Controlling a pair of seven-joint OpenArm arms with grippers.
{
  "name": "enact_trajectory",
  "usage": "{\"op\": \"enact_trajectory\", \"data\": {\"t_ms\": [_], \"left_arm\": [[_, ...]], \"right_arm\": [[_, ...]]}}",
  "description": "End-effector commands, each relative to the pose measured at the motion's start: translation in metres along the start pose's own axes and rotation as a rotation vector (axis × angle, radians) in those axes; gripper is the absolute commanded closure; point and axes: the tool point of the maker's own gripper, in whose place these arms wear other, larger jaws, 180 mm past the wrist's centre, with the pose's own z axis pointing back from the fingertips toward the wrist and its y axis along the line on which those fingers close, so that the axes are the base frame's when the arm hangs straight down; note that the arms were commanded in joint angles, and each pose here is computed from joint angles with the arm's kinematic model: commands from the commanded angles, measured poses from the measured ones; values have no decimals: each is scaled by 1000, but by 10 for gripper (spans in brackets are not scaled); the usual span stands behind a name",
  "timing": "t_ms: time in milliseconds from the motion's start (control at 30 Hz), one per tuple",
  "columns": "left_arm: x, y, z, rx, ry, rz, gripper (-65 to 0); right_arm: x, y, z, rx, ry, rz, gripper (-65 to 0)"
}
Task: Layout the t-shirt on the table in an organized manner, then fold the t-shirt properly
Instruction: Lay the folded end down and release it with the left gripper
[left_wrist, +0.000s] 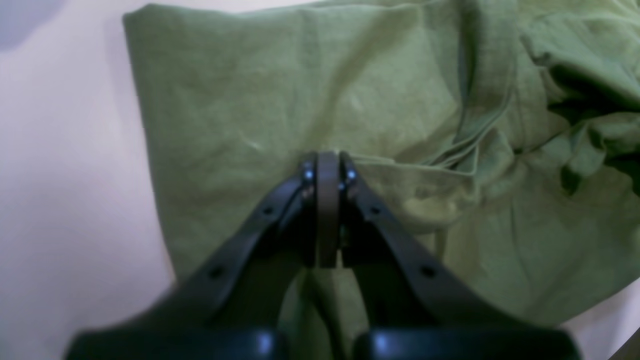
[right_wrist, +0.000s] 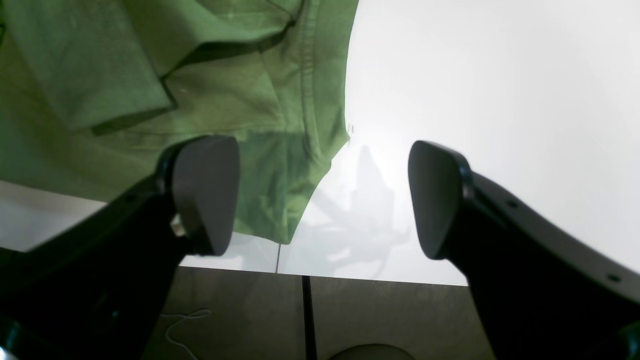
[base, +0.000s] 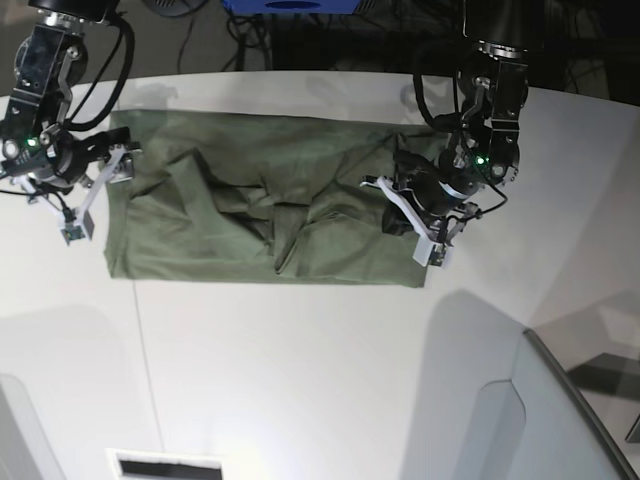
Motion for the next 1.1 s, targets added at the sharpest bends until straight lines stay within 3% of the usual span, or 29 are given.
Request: {"op": "enact_trajectory", "data": {"t_ms": [0,433,633,833,1067], "left_arm": [[17,-3,0,-10,-54,2,0],[29,-20,4,-38,-94,-5,0],[56,25,21,115,-162,-2,0],[42,52,11,183,-88,-48,0],[25,33,-1,104,-44,-57,0]], "right_arm": [[9,-5,4,-13,-29,10,-495],[10,-5,4,-13,-30,10,-495],[8,-5,4,-13,-27,10,-495],[9,-5,4,-13,-29,10,-495],[8,-5,4,-13,-27,10,-495]]}}
